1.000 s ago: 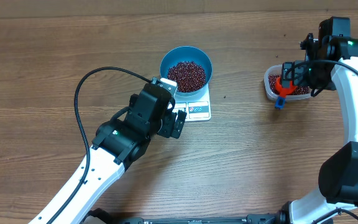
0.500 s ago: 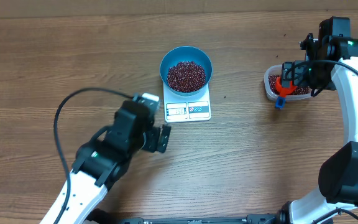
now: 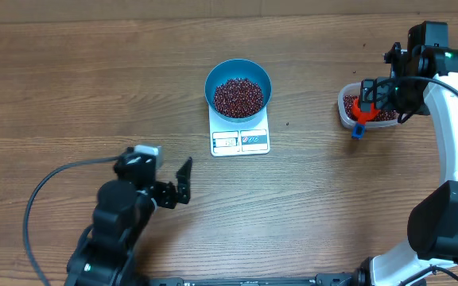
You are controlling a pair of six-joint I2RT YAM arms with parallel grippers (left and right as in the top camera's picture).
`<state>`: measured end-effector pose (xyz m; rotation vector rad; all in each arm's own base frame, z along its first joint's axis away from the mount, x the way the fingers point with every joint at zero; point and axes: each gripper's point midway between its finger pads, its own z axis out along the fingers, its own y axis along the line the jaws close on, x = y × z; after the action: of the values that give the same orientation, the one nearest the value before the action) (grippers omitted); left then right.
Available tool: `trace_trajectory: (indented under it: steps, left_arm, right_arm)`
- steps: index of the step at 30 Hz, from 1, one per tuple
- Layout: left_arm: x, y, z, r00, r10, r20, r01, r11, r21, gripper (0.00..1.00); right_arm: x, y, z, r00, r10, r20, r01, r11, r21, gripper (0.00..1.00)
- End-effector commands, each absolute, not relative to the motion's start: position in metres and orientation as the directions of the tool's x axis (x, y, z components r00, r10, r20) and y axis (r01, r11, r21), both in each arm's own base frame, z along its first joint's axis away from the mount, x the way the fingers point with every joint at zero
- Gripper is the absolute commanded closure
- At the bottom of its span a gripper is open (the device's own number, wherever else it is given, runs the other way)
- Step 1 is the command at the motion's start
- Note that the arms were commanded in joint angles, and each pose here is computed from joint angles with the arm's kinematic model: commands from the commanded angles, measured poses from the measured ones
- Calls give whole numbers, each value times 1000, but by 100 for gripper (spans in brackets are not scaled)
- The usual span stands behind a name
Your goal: Scoop item into bowl and weigh 150g on scale
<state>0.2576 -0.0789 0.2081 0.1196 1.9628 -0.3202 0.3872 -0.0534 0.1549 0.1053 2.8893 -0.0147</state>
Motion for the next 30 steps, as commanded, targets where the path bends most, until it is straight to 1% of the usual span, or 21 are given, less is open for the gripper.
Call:
trace_trajectory:
  steps: [1, 8, 10, 16, 19, 23, 30]
  left_arm:
    - [257, -63, 211, -340, -99, -935, 192, 966, -172, 0]
    - [257, -35, 223, -159, -154, -975, 119, 977, -174, 0]
    - [258, -26, 225, -91, -165, -982, 99, 980, -173, 0]
    - [252, -9, 242, 163, -173, -971, 76, 984, -162, 0]
    - [247, -4, 238, 238, -165, -957, 67, 986, -153, 0]
    - [246, -1, 219, 173, -149, -974, 37, 989, -145, 0]
    - [247, -1, 165, -42, -81, -996, 8, 997, -81, 0]
  right_arm:
    - [393, -56, 169, -954, 68, -291, 70, 998, 2, 0]
    - [393, -56, 169, -954, 68, -291, 70, 998, 2, 0]
    - [393, -56, 169, -954, 68, -291, 70, 998, 2, 0]
    - [393, -56, 169, -954, 68, -291, 70, 998, 2, 0]
    - [393, -56, 169, -954, 68, -291, 70, 998, 2, 0]
    - [393, -56, 169, -954, 68, -291, 70, 998, 2, 0]
    - [393, -56, 169, -954, 68, -291, 70, 998, 2, 0]
